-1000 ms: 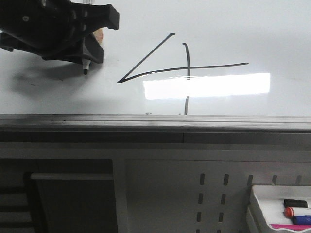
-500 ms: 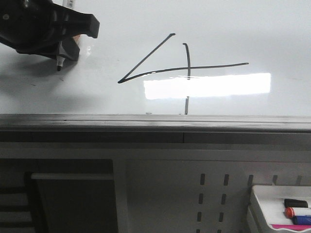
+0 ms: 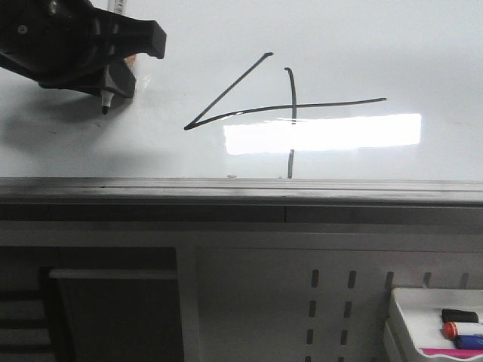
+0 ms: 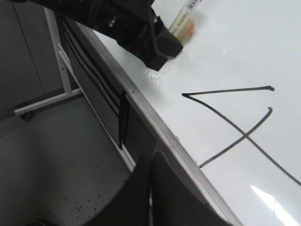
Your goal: Write number 4 on whiteboard
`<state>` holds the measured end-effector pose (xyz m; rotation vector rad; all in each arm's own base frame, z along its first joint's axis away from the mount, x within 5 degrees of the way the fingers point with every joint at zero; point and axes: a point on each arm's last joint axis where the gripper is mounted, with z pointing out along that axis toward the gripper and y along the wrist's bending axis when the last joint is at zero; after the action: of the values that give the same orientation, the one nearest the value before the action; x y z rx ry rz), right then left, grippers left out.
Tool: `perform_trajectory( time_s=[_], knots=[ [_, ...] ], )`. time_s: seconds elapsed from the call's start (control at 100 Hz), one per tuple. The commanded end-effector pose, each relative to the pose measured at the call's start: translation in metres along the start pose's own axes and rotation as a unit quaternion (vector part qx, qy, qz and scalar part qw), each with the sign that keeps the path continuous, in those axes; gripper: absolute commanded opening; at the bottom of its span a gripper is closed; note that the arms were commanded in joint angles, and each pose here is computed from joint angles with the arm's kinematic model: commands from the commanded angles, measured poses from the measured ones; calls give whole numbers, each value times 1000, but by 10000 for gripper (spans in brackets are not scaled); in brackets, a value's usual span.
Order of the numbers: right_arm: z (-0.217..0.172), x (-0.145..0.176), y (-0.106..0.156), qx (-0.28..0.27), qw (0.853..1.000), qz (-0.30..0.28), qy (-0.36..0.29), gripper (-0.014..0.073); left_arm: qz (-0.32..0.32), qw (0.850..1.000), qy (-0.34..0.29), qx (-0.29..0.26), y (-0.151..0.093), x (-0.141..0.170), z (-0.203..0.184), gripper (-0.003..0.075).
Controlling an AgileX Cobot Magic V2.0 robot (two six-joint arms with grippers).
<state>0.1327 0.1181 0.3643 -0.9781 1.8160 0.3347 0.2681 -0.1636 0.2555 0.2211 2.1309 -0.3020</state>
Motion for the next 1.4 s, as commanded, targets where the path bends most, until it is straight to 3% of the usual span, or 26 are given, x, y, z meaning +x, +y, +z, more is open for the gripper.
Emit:
perform_trajectory(
  time_s=[0.0, 0.47, 0.74, 1.29, 1.39],
  knots=[
    [-6, -15, -5, 19, 999, 3, -51, -64, -25, 1000, 10, -5, 0, 2, 6, -20],
    [-6, -15, -5, 19, 999, 3, -51, -64, -27, 1000, 10, -7, 0, 2, 6, -13],
    [-6, -15, -5, 19, 999, 3, -51, -64, -27, 1000, 10, -7, 0, 2, 6, 154],
    [-6, -15, -5, 19, 999, 4, -51, -64, -27, 1000, 10, -7, 0, 2, 6, 162],
    [-6, -15, -5, 19, 999, 4, -51, -64, -27, 1000, 10, -7, 0, 2, 6, 217]
  ],
)
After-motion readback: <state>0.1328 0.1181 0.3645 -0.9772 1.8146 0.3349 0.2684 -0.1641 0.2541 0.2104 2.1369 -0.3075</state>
